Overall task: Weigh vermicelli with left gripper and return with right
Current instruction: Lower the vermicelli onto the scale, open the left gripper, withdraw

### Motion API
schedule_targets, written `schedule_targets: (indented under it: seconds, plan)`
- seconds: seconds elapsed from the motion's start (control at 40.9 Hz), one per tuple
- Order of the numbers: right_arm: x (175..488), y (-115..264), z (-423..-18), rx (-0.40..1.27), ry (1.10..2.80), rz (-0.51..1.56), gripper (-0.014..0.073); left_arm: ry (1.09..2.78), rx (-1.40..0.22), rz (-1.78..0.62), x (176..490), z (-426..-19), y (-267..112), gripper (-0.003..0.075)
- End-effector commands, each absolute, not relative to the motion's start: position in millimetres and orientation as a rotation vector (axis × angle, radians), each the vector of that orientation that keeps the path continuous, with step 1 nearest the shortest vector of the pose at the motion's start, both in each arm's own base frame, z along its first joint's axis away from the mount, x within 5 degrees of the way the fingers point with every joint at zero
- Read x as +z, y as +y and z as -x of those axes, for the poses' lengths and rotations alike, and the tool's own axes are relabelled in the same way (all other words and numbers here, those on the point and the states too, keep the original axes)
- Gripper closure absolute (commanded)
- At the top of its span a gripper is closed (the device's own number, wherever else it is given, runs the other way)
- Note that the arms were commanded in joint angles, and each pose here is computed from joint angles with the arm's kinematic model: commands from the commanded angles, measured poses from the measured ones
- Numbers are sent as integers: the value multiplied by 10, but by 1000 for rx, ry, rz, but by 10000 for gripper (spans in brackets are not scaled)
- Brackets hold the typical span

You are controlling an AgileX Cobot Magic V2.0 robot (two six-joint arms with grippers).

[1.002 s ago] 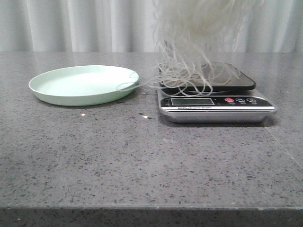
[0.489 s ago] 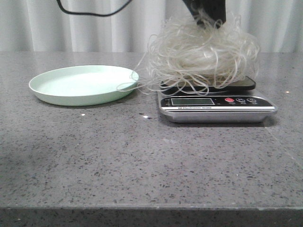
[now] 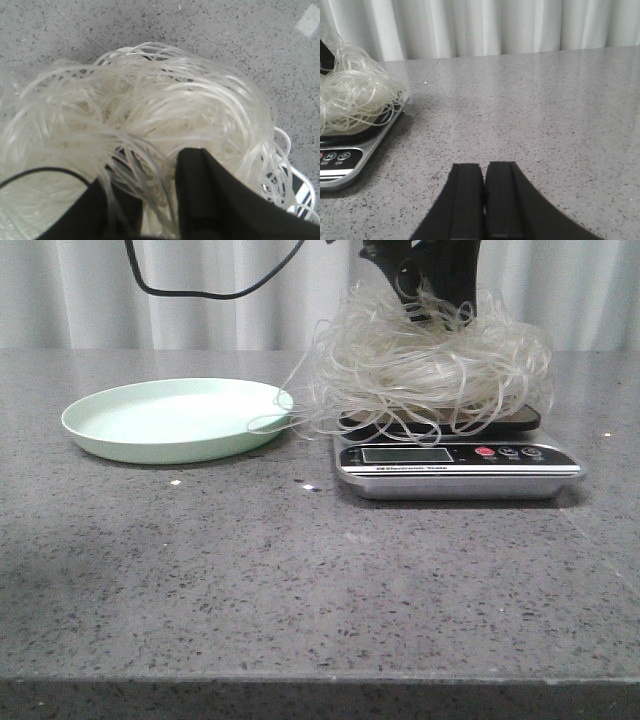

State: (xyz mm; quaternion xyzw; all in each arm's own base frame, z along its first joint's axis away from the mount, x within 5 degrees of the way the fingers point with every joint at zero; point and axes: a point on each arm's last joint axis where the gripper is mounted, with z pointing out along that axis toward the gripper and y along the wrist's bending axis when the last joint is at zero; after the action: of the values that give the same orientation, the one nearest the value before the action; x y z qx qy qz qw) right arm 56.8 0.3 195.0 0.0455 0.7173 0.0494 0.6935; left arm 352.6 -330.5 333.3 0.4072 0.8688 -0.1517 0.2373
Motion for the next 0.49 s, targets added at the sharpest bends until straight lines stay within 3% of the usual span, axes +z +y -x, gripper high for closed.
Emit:
schedule_targets:
  seconds: [0.0,0.122,0.464]
  plan:
    - [2062,7,-550,104,1495,-77,445,2272,-463,-1074,3819,-3359,-3193,288]
    - [2062,7,-550,104,1495,-77,445,2250,-446,-1066,3916,-3327,-3144,184]
    - [2062,7,-550,104,1495,-77,445,2158,-406,-1022,4339,-3160,-2916,173]
